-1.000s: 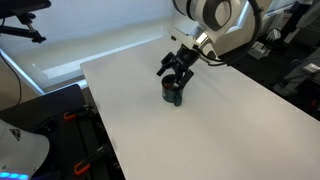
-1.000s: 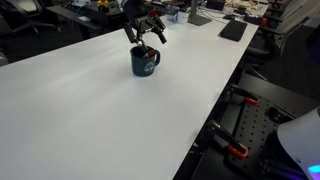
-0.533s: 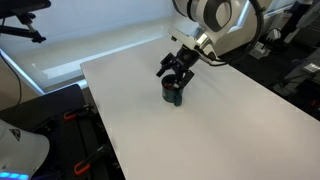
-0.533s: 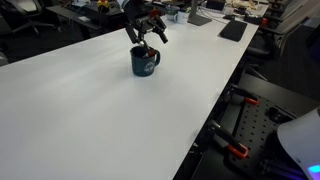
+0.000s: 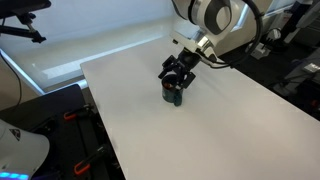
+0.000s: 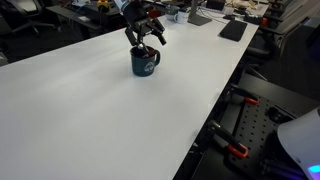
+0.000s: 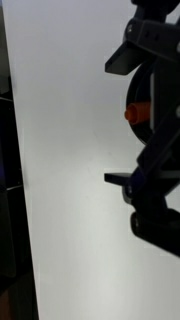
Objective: Remove the red marker from the mug.
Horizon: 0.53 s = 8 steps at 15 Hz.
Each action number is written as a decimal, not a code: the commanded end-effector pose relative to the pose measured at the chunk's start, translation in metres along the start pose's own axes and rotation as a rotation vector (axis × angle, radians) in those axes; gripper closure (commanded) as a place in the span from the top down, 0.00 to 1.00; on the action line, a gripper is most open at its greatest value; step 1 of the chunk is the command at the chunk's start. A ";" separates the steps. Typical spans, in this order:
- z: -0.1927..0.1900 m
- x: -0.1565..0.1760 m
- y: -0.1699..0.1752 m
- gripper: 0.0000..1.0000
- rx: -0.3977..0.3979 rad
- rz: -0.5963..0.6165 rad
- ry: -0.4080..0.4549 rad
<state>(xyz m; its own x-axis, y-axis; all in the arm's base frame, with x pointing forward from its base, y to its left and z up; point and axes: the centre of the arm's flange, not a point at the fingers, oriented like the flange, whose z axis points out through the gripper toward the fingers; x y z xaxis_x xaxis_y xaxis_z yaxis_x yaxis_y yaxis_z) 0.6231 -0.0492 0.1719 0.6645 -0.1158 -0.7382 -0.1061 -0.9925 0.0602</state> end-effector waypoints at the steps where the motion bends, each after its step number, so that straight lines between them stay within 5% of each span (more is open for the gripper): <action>1: -0.013 0.026 -0.007 1.00 -0.045 0.010 -0.002; 8: -0.001 0.020 -0.004 1.00 -0.028 -0.001 0.011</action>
<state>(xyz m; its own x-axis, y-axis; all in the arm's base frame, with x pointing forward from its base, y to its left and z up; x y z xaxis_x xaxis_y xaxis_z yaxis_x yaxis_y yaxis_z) 0.6378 -0.0471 0.1577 0.6725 -0.1147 -0.7312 -0.0844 -0.9934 0.0783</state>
